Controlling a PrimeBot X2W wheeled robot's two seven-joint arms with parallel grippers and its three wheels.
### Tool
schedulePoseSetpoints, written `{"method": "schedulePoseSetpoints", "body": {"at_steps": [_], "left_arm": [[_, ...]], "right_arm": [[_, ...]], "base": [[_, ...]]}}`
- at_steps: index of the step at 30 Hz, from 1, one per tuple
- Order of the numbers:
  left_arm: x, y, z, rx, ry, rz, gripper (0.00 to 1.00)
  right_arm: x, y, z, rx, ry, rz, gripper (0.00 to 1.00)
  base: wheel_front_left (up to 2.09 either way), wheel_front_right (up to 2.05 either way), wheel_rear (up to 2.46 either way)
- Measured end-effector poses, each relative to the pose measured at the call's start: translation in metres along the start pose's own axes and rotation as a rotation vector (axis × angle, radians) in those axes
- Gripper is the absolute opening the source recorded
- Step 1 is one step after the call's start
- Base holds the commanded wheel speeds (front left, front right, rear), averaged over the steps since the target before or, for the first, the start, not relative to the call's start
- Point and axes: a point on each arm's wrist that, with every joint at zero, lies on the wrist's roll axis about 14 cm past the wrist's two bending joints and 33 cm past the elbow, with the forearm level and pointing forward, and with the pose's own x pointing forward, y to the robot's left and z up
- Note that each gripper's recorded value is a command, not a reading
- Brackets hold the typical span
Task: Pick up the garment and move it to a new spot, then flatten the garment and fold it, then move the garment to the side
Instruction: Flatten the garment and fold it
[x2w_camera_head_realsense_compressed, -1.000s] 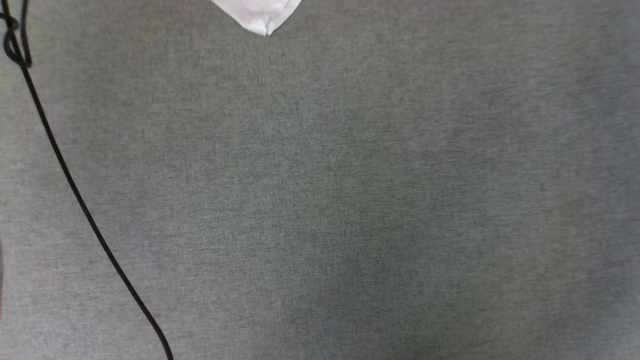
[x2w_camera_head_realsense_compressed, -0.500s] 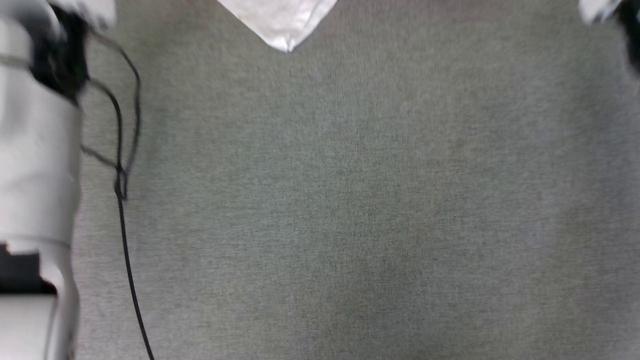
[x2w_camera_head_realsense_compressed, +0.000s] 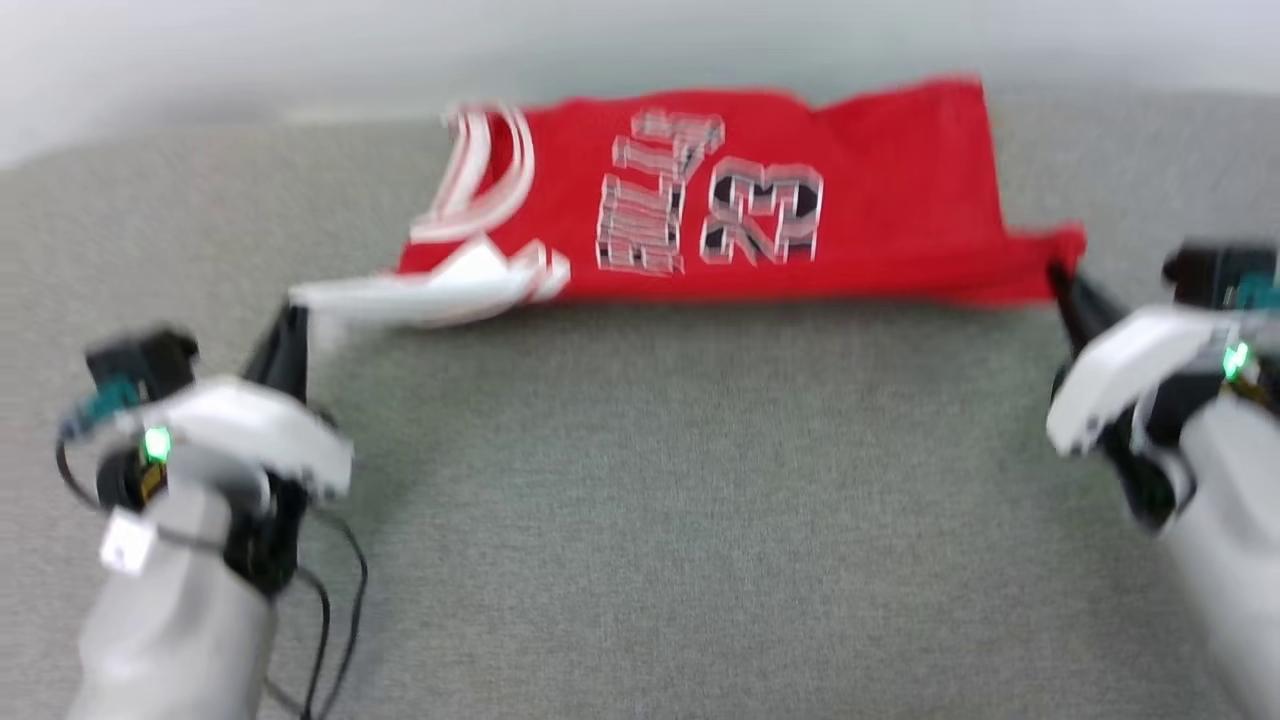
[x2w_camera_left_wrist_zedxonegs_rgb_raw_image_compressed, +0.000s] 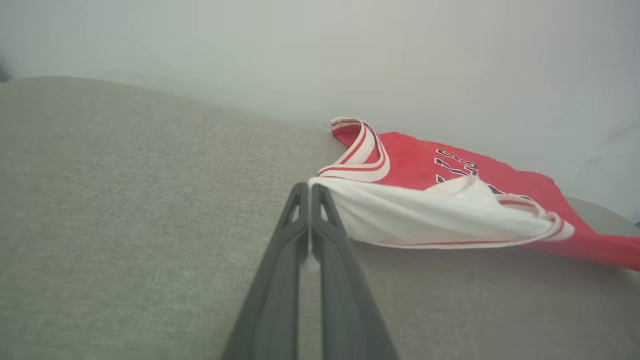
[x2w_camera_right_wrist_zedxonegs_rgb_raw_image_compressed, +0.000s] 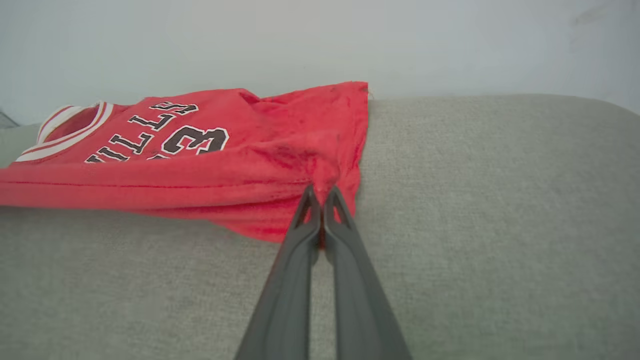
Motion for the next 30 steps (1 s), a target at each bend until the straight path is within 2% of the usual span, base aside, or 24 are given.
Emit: {"method": "schedulePoseSetpoints", "body": {"at_steps": [17,24,30], "left_arm": [[-0.172,0.033,-0.047,-0.051,0.119,0.151,0.0],[-0.216,0.033,-0.054,-0.056,0.178,0.212,0.0],[-0.217,0.013,-0.036,-0.041,0.153,0.176,0.0]], "right_arm": [[-0.12,-0.004,-0.059,0.068,0.011,-0.016,0.0],[-0.159,-0.003,-0.089,0.106,0.062,-0.043,0.0],[-0.176,0.006,-0.083,0.144,0.05,-0.077,0.0]], "base": [[0.0,0.0,0.0],[0.0,0.0,0.0],[0.0,0.0,0.0]]}}
